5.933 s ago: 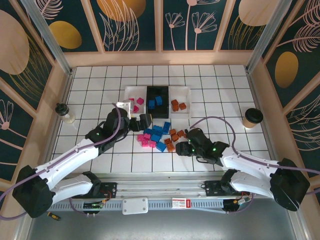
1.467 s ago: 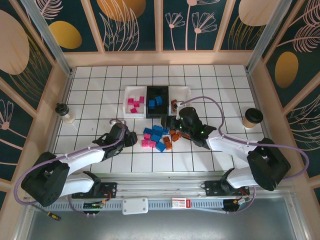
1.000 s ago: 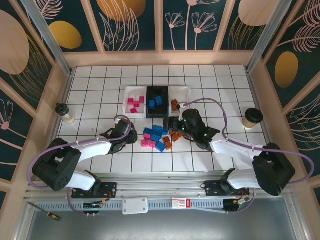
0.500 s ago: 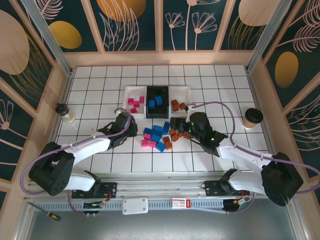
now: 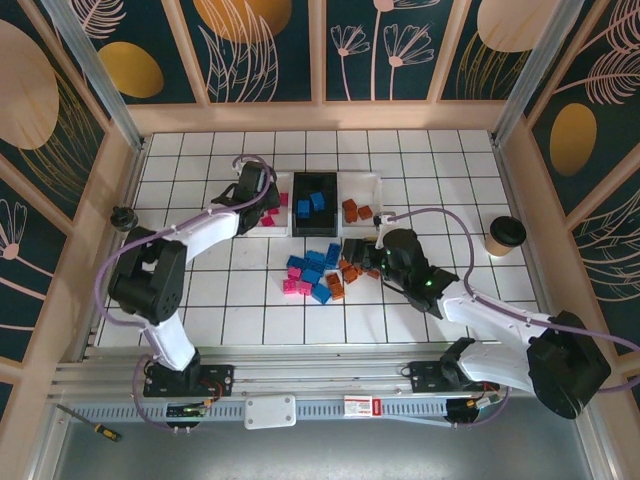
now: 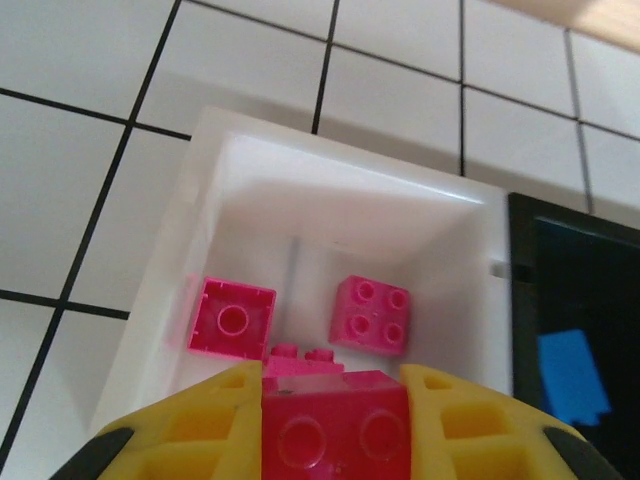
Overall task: Sort the legos into containers by color
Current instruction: Place the lego in the container, then move the lego to the middle-right of the table.
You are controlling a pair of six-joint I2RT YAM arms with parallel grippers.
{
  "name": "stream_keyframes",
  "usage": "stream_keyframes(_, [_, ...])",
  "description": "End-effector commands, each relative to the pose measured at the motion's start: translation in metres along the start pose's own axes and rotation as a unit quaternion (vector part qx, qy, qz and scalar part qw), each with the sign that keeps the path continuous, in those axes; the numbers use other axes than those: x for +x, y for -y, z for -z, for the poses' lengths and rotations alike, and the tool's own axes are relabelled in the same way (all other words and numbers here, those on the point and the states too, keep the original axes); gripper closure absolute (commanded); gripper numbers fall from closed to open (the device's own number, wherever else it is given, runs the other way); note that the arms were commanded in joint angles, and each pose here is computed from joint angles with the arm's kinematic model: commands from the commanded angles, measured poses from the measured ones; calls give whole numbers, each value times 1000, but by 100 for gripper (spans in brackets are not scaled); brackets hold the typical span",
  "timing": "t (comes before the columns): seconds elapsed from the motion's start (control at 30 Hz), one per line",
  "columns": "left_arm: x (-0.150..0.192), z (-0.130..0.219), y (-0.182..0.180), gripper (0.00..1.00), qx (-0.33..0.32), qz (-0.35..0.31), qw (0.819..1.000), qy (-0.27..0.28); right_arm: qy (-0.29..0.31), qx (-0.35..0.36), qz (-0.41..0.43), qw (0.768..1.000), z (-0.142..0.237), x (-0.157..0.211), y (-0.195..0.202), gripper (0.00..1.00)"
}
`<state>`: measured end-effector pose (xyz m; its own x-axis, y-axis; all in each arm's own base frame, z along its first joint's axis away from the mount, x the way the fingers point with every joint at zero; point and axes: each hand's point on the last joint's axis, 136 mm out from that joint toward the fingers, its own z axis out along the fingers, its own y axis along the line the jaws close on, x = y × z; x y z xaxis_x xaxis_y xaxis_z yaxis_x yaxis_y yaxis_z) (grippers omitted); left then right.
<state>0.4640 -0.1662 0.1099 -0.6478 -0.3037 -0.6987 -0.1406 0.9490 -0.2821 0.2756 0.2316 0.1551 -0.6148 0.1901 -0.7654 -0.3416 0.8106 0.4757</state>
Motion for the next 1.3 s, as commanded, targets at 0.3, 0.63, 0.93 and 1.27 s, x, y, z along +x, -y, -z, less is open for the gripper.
stream_keyframes(0.3, [-26,19,32,37,69,20,997,10,-29,-6,-3,1000,6,19,3,39])
stream_keyframes(0.63, [27,113,57,6,186,14,982,5,-57,164,-40,984,4,38,77,40])
stream_keyframes(0.93, [79,138,19,1,196,31,980,-22,-84,203,-64,973,3,62,107,44])
stream_keyframes(1.27, [89,143,-2,1,171,26,985,-17,-130,240,-76,959,-1,95,130,53])
